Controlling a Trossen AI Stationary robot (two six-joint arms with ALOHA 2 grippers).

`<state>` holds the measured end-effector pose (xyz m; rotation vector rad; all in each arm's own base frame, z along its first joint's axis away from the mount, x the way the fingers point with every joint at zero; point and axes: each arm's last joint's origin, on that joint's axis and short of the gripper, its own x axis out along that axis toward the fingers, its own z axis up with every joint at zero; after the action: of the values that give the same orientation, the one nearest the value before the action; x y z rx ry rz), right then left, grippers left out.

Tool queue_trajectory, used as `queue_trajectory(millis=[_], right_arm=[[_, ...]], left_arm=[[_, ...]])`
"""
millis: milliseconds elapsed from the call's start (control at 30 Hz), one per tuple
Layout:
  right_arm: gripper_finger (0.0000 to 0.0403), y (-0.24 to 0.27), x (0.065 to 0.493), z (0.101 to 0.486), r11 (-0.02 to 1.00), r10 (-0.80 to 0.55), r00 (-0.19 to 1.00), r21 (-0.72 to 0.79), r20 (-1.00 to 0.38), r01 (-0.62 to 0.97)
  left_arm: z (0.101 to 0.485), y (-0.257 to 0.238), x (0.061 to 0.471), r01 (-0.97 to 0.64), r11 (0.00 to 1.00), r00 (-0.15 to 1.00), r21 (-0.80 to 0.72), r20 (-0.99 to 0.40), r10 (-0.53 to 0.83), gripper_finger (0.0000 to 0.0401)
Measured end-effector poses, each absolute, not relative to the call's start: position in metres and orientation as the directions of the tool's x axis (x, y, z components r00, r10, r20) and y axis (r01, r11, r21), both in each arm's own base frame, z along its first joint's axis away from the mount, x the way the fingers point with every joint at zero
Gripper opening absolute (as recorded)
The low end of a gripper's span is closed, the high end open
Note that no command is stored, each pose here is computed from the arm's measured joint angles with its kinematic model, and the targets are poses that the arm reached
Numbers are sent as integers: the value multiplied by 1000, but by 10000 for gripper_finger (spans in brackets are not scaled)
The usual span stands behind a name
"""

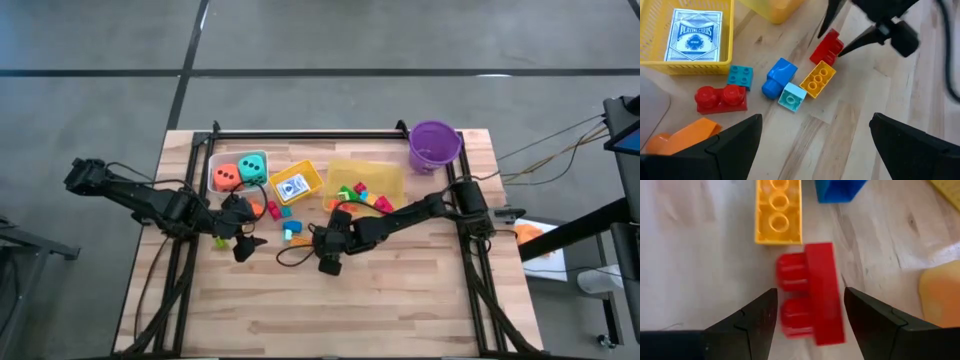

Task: Pick & Place Toys
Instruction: Put the red game piece into the yellow bin

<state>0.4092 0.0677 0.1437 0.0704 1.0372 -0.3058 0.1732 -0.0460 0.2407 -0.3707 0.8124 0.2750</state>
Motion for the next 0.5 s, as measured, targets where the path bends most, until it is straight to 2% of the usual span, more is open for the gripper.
queue_trajectory(millis=[233, 400, 500], right_arm=[[225, 61, 416, 124, 971, -133, 442, -27, -887, 237], [223, 62, 417, 125, 972, -151, 447, -50, -881, 231], [206, 61, 417, 129, 971, -157, 453, -54, -878, 232]], left_arm=[[241, -46, 173, -371, 904, 658, -211, -747, 96, 368], [241, -46, 173, -371, 904, 657, -210, -747, 96, 368], [240, -46, 173, -373, 905, 651, -205, -752, 98, 368]])
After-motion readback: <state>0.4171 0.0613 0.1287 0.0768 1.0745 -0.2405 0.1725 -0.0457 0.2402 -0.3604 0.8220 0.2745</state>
